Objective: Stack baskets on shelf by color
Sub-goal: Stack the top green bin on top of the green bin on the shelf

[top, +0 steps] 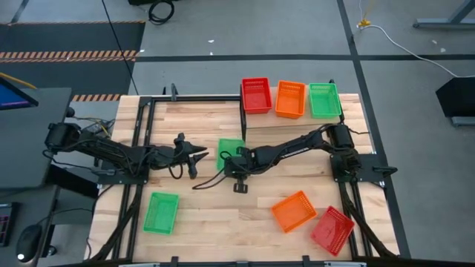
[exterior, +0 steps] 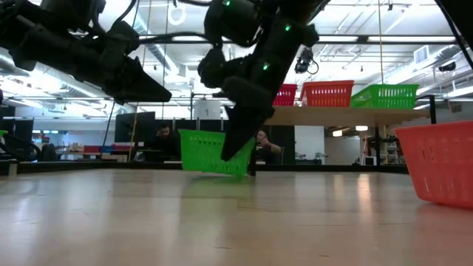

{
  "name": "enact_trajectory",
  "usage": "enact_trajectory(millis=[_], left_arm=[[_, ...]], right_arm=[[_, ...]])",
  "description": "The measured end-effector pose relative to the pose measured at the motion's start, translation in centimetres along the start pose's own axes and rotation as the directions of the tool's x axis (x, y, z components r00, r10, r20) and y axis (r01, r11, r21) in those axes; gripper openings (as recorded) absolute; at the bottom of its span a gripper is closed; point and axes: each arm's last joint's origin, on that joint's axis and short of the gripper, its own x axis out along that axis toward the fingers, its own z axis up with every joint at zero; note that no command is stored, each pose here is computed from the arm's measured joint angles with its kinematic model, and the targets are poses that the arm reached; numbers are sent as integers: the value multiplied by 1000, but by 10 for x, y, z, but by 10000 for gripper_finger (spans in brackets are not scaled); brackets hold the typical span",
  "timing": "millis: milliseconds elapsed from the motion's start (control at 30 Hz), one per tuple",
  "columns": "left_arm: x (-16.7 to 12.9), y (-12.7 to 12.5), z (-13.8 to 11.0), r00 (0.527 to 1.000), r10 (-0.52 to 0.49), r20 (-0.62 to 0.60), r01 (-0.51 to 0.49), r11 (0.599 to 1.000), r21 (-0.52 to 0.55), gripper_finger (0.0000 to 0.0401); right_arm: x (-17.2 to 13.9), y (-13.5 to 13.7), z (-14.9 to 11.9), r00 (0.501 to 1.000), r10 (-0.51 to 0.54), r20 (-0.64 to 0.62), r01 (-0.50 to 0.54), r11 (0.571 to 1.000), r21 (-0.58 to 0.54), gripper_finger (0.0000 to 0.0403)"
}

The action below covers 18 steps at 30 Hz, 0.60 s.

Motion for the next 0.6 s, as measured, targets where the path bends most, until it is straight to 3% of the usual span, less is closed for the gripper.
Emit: enact_trajectory(millis=[233,400,600], left_arm=[[0,0,0,1000,1,-2,-1,1000,1,92],[0,0,0,1000,0,-2,0,1000,1,89],[0,0,0,1000,1,-2,-1,1000,-14,90]], right_arm=[[-49,8,-3,997,72,-32,-73,997,-28,7],[-104,8,-5,997,75,12,-74,996,-45,10],[-171,-9,-18,996,-52,67,57,996,-74,9]])
